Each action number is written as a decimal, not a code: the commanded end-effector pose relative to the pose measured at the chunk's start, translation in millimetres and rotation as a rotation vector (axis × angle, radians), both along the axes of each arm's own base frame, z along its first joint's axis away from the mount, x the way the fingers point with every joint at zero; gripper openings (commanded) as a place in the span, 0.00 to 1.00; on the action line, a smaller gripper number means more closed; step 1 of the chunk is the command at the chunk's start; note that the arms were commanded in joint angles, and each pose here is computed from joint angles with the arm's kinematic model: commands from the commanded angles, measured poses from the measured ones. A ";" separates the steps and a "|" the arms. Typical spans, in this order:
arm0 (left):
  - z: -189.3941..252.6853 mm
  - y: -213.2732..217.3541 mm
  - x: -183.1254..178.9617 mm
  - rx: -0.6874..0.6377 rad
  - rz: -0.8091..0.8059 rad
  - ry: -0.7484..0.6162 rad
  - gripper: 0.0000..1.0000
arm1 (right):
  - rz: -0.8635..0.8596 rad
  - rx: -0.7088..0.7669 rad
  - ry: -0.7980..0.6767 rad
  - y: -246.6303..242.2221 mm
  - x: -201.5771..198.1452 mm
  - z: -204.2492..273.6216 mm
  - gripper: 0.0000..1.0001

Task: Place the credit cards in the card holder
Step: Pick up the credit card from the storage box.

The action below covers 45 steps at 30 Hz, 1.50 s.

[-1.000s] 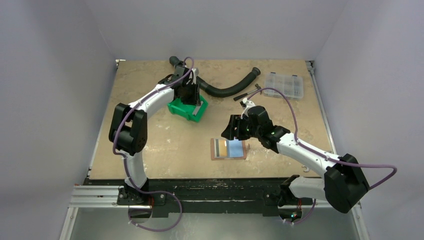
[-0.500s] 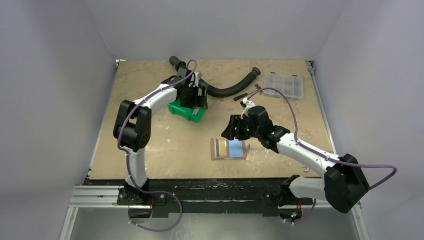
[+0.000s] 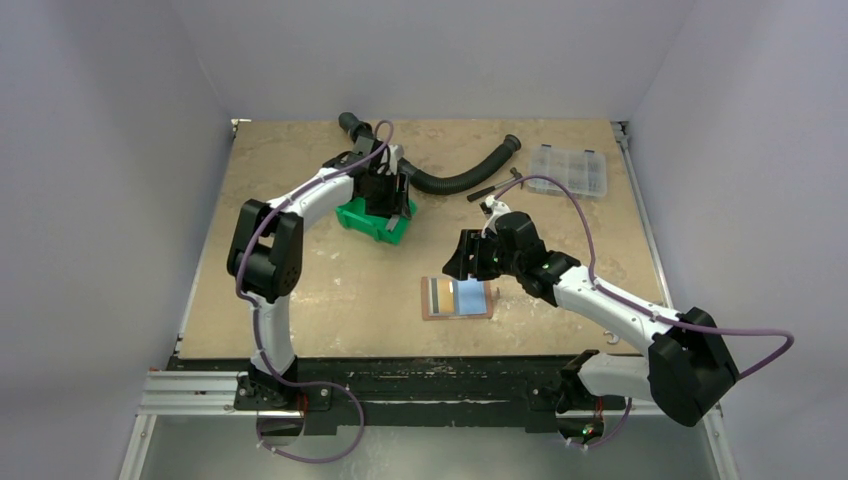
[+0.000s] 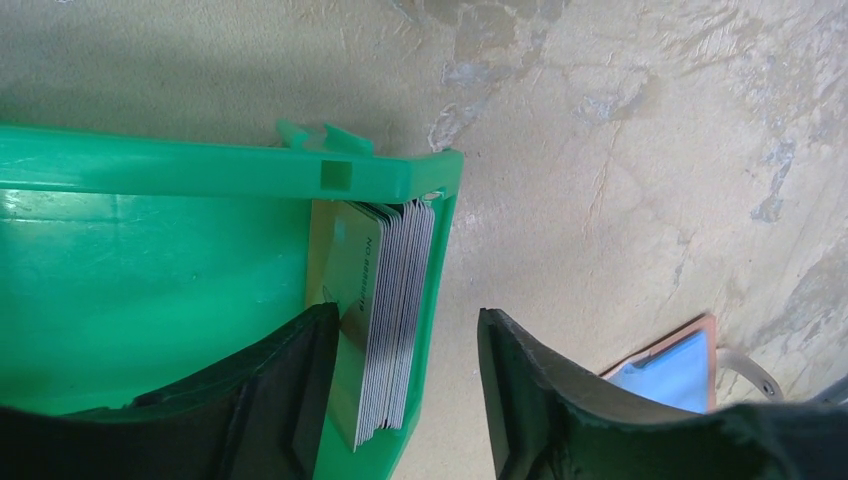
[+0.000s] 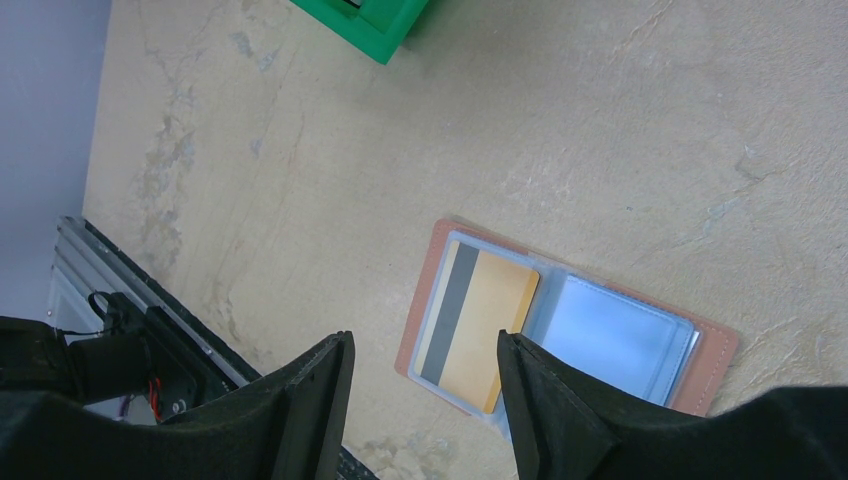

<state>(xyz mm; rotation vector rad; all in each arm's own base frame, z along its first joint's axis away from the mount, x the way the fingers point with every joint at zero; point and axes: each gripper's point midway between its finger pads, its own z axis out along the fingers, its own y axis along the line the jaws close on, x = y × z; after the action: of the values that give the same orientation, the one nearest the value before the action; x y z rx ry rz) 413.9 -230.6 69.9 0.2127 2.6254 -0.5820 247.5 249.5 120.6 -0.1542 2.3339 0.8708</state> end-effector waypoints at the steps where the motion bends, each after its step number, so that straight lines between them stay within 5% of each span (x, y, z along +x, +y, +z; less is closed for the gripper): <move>1: 35.7 -4.1 5.3 -0.041 -0.012 -0.074 0.53 | 0.017 0.031 -0.030 8.4 5.5 11.4 0.62; 15: 41.2 -1.8 7.2 -0.033 -0.004 -0.091 0.28 | 0.018 0.032 -0.021 9.1 4.6 8.9 0.62; 34: 59.8 2.7 10.2 -0.012 0.000 -0.134 0.11 | 0.025 0.041 -0.010 12.0 4.4 6.3 0.61; 45: 70.4 0.3 9.7 0.163 -0.028 -0.181 0.01 | 0.029 0.047 -0.008 14.5 5.8 6.2 0.61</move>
<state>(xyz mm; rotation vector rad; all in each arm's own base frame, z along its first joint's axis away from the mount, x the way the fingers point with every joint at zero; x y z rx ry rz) 415.9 -224.3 101.2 0.2620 2.5906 -0.4514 246.7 254.5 112.1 -0.1581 2.3617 0.8923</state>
